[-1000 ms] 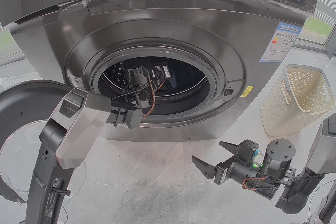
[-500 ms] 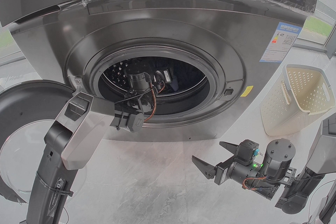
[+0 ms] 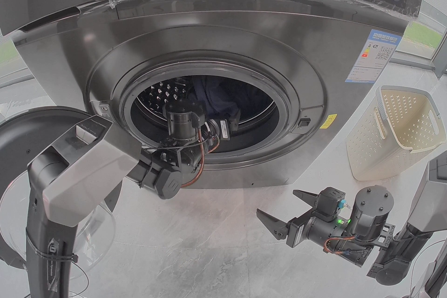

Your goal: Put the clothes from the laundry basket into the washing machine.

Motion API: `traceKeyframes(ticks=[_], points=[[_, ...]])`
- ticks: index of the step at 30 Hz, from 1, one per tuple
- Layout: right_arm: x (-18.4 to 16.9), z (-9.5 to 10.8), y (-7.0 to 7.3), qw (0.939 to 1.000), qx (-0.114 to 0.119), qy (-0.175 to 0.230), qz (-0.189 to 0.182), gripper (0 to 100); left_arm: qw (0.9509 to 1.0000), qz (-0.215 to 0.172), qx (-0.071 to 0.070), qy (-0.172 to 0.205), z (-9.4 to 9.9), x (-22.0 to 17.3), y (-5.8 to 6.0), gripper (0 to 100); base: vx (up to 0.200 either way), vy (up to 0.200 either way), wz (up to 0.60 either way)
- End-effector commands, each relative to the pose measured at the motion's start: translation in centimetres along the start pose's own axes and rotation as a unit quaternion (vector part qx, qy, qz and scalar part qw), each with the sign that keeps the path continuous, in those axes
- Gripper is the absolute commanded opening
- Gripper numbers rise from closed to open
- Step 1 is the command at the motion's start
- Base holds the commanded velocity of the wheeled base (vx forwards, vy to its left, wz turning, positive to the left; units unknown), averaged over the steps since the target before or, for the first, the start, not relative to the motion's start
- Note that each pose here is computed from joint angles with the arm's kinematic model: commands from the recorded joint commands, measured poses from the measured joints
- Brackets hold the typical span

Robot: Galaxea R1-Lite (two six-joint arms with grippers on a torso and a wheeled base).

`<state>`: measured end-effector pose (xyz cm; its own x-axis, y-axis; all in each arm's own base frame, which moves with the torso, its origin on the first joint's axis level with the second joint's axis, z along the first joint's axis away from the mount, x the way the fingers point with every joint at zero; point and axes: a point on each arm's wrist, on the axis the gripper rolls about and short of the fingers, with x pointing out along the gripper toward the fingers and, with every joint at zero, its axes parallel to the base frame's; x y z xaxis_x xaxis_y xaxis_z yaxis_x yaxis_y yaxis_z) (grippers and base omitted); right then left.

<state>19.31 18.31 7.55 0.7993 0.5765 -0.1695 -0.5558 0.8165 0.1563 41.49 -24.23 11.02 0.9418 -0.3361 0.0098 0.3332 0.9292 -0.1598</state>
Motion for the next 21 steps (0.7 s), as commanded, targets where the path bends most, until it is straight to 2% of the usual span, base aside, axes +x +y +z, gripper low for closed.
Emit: traceKeyframes(ticks=[1,6,10,12,14,16,17,19,21], points=[[-0.9,-0.7,-0.2,0.9998,-0.002,0.02,-0.004,100,0.9981,-0.053,0.018,0.025,2.4,-7.1,-1.4,100,0.0,0.0,0.0],[-2.3,-0.2,-0.4,0.9999,-0.003,0.016,-0.002,100,0.9945,-0.084,0.032,0.054,2.4,-12.2,-2.8,100,0.0,0.0,0.0],[-3.6,0.4,-0.5,1.0,-0.004,0.006,-0.003,100,0.9901,-0.125,0.031,0.057,3.2,-16.2,-3.5,100,0.0,0.0,0.0],[-4.2,0.9,-0.5,1.0,-0.003,-0.005,-0.003,100,0.9891,-0.132,0.037,0.055,4.0,-18.1,-3.3,100,0.0,0.0,0.0],[-4.8,1.4,-0.8,0.9997,-0.002,-0.015,-0.017,100,0.9875,-0.138,0.054,0.054,4.5,-20.0,-2.9,100,0.0,0.0,0.0],[-4.8,1.4,-0.8,0.9997,-0.002,-0.015,-0.017,100,0.9875,-0.138,0.054,0.054,4.5,-20.0,-2.9,100,0.0,0.0,0.0],[-6.0,1.6,-1.2,0.9992,-0.001,-0.021,-0.032,100,0.9853,-0.138,0.078,0.063,4.2,-22.4,-1.9,100,0.0,0.0,0.0],[-6.8,1.9,-1.5,0.9989,0.001,-0.029,-0.038,100,0.9851,-0.137,0.082,0.063,4.4,-23.9,-1.3,100,0.0,0.0,0.0],[-7.4,2.2,-1.8,0.9983,0.003,-0.039,-0.044,100,0.9856,-0.135,0.079,0.063,4.5,-25.0,-0.8,100,0.0,0.0,0.0]])
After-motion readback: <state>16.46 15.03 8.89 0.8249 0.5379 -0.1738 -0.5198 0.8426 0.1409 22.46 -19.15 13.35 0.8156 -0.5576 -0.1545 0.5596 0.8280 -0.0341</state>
